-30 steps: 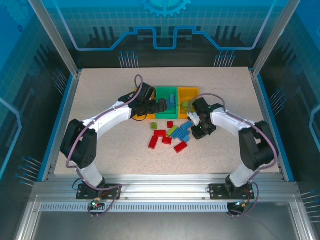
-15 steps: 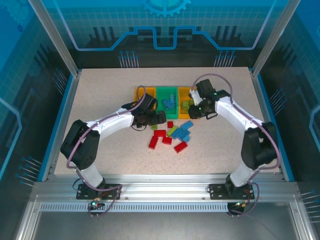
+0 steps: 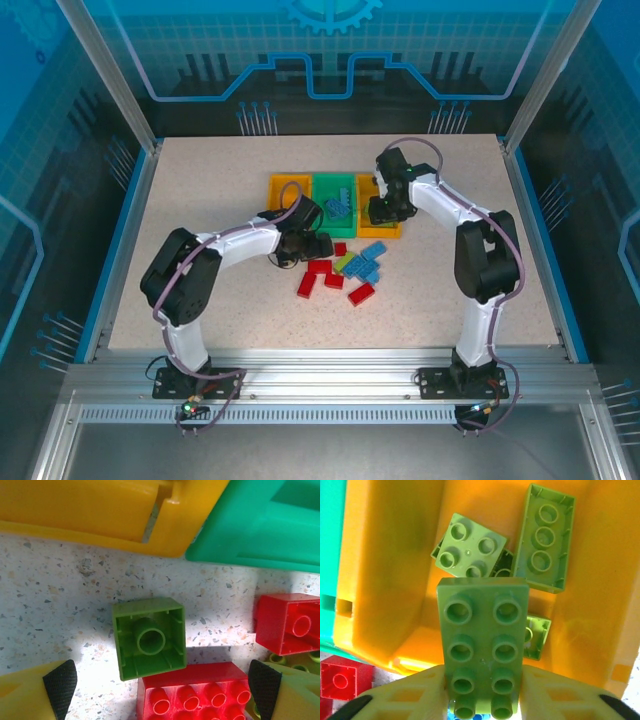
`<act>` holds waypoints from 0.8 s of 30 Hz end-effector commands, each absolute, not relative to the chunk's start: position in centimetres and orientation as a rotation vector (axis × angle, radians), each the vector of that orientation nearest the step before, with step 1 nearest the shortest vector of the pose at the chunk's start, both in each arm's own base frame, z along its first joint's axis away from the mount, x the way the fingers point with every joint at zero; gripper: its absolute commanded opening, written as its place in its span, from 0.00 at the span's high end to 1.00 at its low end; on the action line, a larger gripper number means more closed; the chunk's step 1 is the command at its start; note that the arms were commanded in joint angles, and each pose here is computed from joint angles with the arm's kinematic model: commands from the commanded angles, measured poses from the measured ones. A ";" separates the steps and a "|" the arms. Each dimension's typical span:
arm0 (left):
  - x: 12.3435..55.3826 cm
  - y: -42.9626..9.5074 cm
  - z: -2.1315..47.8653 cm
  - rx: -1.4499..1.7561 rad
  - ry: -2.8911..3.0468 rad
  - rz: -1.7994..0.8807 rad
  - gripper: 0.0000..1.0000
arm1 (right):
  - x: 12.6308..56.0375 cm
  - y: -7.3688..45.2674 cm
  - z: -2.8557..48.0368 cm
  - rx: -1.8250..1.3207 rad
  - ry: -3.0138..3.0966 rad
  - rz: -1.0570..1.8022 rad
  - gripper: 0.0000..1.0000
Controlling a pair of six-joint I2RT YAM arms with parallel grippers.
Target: Sort the legos into containers by color
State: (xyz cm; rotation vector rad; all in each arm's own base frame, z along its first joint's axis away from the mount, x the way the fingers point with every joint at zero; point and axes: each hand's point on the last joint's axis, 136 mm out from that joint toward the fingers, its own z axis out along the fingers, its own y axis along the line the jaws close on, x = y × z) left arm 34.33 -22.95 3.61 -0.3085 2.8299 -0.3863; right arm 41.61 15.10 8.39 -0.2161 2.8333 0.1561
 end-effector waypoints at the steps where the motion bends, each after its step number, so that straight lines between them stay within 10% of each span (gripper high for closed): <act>1: 34.3 -23.8 3.7 -0.302 2.855 -0.403 0.10 | 42.0 14.4 9.7 -0.140 2.812 0.151 0.49; 24: 34.0 -22.6 3.2 -0.288 2.871 -0.297 0.58 | 38.0 10.9 13.9 -0.066 2.695 0.186 0.31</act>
